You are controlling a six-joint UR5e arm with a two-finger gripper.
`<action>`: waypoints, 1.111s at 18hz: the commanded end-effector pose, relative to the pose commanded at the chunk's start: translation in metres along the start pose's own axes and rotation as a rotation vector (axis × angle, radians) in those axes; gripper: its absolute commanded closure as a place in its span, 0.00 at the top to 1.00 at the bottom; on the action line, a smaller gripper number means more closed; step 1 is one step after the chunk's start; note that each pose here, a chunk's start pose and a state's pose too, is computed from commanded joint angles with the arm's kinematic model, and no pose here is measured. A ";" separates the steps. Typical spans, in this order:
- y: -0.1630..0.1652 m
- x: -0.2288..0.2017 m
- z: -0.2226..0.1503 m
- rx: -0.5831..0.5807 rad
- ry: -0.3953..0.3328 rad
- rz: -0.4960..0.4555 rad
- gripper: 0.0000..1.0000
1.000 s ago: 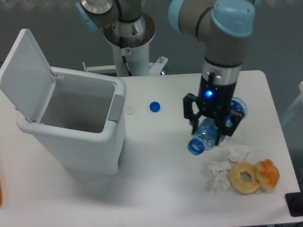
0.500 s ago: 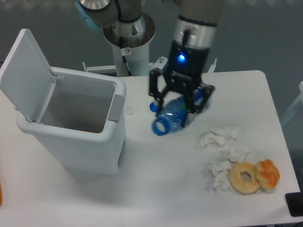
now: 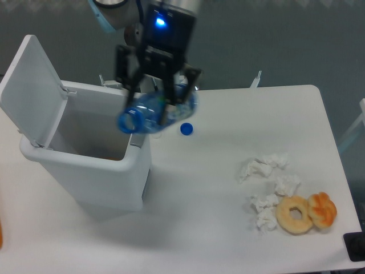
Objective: Place the plastic bottle in the trash can
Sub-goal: 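Carry the held bottle over the white trash bin opening, then lower the bottle into the bin and open the gripper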
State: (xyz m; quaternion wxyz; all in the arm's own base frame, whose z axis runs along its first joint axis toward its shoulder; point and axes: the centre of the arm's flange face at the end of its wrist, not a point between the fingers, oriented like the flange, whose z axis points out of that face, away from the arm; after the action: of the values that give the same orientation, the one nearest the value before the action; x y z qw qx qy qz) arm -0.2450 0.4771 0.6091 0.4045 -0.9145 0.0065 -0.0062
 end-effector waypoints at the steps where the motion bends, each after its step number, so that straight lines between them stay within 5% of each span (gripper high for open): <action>1: -0.002 0.007 -0.002 0.015 0.006 -0.001 0.27; 7: -0.015 0.029 0.005 0.060 0.020 -0.066 0.27; 20: -0.016 0.050 0.045 0.049 0.078 -0.026 0.35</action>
State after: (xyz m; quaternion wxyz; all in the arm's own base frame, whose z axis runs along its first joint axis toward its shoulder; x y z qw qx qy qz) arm -0.1945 0.5202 0.5911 0.4262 -0.9034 0.0101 -0.0470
